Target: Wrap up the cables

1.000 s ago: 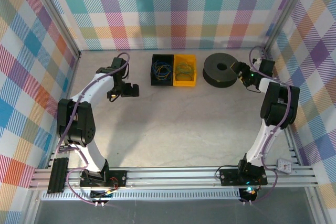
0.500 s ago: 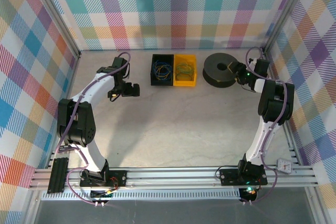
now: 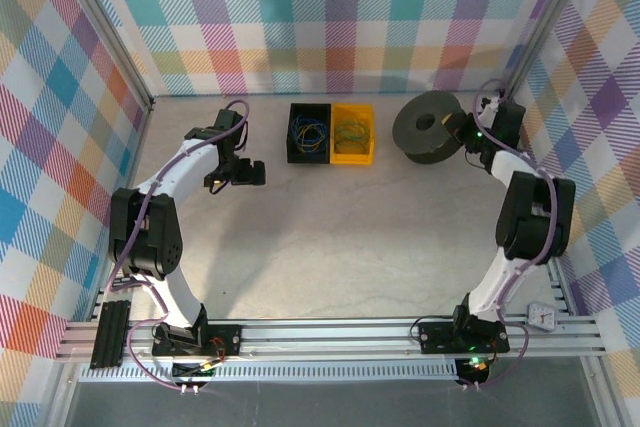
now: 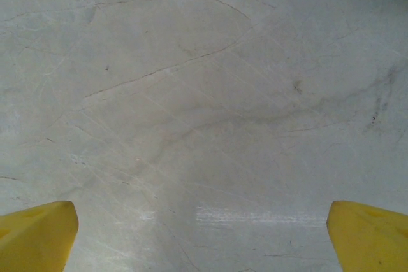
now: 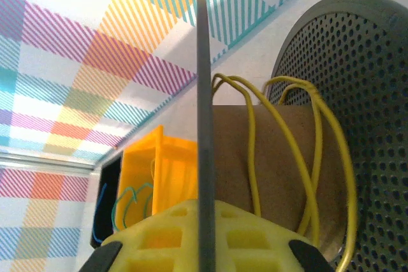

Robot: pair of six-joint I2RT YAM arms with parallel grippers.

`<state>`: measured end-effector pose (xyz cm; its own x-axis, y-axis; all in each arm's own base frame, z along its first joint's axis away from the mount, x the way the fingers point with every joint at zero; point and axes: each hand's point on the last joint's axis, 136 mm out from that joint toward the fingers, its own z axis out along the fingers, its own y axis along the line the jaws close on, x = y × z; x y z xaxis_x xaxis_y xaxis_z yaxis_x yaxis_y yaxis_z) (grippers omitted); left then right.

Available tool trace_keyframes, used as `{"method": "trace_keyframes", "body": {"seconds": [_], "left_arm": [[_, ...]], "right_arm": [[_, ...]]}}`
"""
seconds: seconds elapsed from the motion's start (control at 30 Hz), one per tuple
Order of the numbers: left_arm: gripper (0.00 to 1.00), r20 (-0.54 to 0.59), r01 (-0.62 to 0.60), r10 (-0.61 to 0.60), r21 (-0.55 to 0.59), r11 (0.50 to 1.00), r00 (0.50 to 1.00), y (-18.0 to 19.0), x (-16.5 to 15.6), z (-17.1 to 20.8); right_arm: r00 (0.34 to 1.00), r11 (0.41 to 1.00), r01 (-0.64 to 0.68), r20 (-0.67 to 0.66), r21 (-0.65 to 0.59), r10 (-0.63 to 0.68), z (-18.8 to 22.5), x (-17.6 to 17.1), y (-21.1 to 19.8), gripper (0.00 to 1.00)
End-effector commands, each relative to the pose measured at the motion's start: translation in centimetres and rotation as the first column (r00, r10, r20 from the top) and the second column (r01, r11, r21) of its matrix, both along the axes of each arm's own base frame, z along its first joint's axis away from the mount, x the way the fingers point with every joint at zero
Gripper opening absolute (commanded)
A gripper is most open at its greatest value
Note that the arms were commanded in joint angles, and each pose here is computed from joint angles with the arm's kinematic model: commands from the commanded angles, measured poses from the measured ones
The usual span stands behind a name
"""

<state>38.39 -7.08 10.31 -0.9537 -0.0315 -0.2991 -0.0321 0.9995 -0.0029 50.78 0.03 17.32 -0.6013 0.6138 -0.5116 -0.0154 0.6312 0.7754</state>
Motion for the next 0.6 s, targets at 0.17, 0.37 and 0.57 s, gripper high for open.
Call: {"method": "trace_keyframes", "body": {"seconds": [0.17,0.37,0.57], "left_arm": [[1.00,0.037,0.038,-0.038,0.000,0.999,0.999,-1.1,0.7,1.2],[1.00,0.027,0.052,-0.053,0.023,0.998,0.998,-1.2,0.6,0.9],[1.00,0.031,0.059,-0.059,0.026,0.998,0.998,-1.4,0.6,1.0]], "right_arm": [[0.976,0.976,-0.150,0.135,-0.160,0.172,8.7,-8.9,4.4,0.00],[0.928,0.932,-0.332,0.128,-0.146,0.351,9.7,-15.9,10.7,0.00],[0.834,0.842,-0.539,0.156,0.028,0.529,9.2,-19.6,17.6,0.00]]}}
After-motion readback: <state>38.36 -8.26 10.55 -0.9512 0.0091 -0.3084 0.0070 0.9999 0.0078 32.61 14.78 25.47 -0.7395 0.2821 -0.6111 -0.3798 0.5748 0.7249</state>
